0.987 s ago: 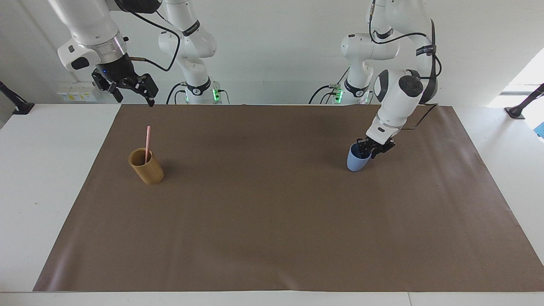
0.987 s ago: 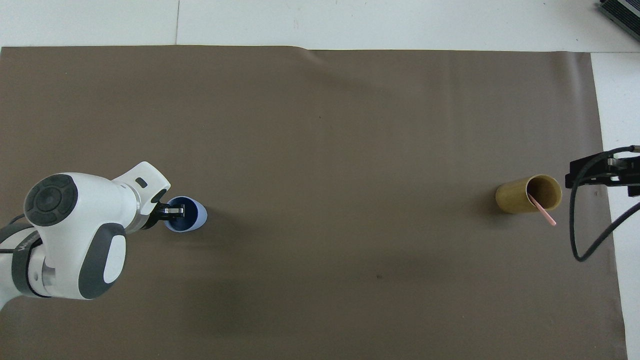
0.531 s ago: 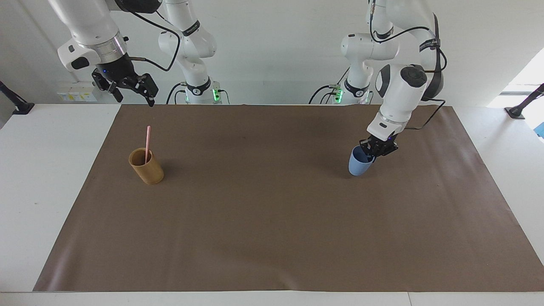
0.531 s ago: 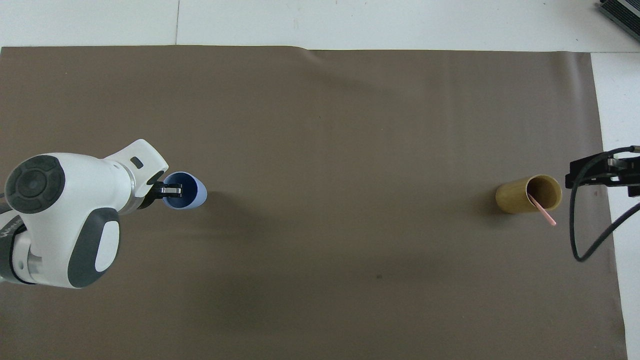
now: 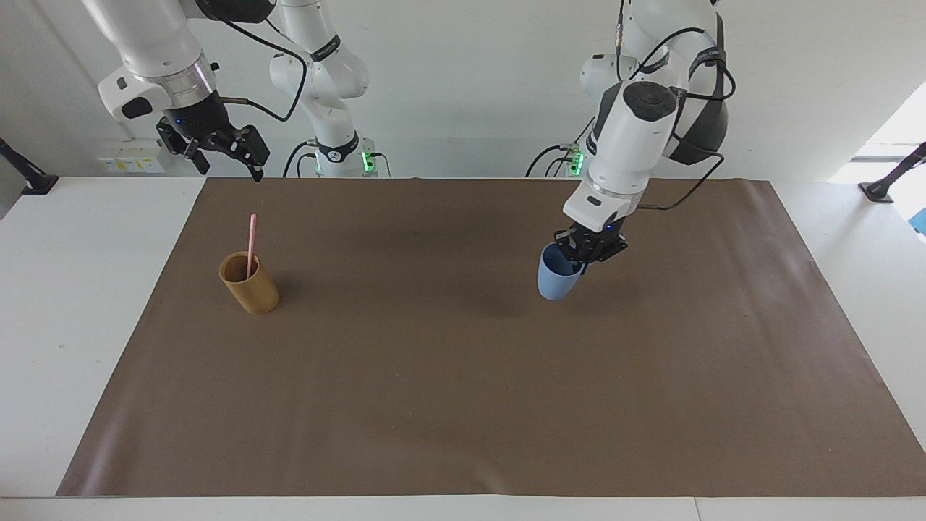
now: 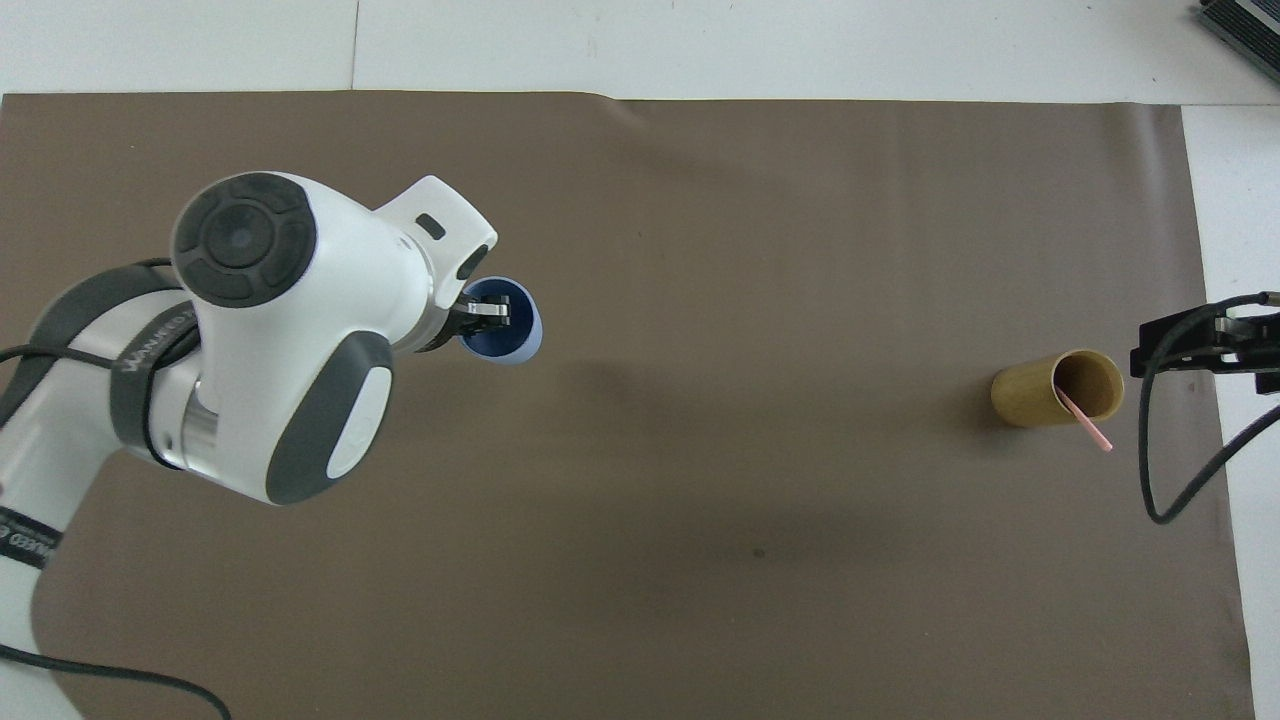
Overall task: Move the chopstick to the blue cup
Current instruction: 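Carry the blue cup with the left gripper toward the table center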
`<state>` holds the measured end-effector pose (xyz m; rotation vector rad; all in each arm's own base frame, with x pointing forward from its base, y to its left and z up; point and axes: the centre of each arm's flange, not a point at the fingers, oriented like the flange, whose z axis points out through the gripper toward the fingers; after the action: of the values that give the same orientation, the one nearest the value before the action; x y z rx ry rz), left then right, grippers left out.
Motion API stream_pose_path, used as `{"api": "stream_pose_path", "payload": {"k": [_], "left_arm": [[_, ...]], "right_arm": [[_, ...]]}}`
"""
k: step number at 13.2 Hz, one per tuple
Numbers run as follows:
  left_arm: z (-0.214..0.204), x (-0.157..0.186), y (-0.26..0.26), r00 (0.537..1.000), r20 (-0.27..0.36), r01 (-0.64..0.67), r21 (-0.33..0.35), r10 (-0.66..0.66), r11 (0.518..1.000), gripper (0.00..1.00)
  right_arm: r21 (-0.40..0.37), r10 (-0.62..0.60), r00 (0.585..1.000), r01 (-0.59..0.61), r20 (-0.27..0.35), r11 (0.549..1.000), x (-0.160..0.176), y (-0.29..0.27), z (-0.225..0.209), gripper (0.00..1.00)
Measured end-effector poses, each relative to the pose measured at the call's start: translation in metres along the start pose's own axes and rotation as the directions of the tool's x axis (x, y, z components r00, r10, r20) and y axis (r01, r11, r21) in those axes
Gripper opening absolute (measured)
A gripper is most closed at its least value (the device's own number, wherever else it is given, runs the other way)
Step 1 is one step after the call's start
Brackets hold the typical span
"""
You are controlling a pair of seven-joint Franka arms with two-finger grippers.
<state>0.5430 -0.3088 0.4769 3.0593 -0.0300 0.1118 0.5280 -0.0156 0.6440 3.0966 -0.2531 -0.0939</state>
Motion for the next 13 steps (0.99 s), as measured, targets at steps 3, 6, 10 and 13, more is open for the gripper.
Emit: {"api": "stream_pose_path", "payload": {"k": [3,6,10,13], "left_arm": [[0.038,-0.021,0.080,0.998,0.033,0.050,-0.001,-0.050,0.999,0.04],[0.064,-0.026,0.117,0.998,0.028,0.048,-0.018,-0.047,0.999,0.04],[0.107,-0.049,0.156,0.998,0.035,0.057,-0.013,-0.057,0.998,0.04],[0.119,-0.054,0.164,0.998,0.032,0.058,-0.013,-0.058,0.998,0.04]], "right_arm": [[0.000,0.000,1.000,0.000,0.000,1.000,0.000,0.000,0.000,1.00],[0.000,0.000,1.000,0.000,0.000,1.000,0.000,0.000,0.000,1.00],[0.000,0.000,1.000,0.000,0.002,1.000,0.000,0.000,0.001,1.00],[-0.001,0.000,1.000,0.000,0.003,1.000,0.000,0.000,0.002,1.00]]}}
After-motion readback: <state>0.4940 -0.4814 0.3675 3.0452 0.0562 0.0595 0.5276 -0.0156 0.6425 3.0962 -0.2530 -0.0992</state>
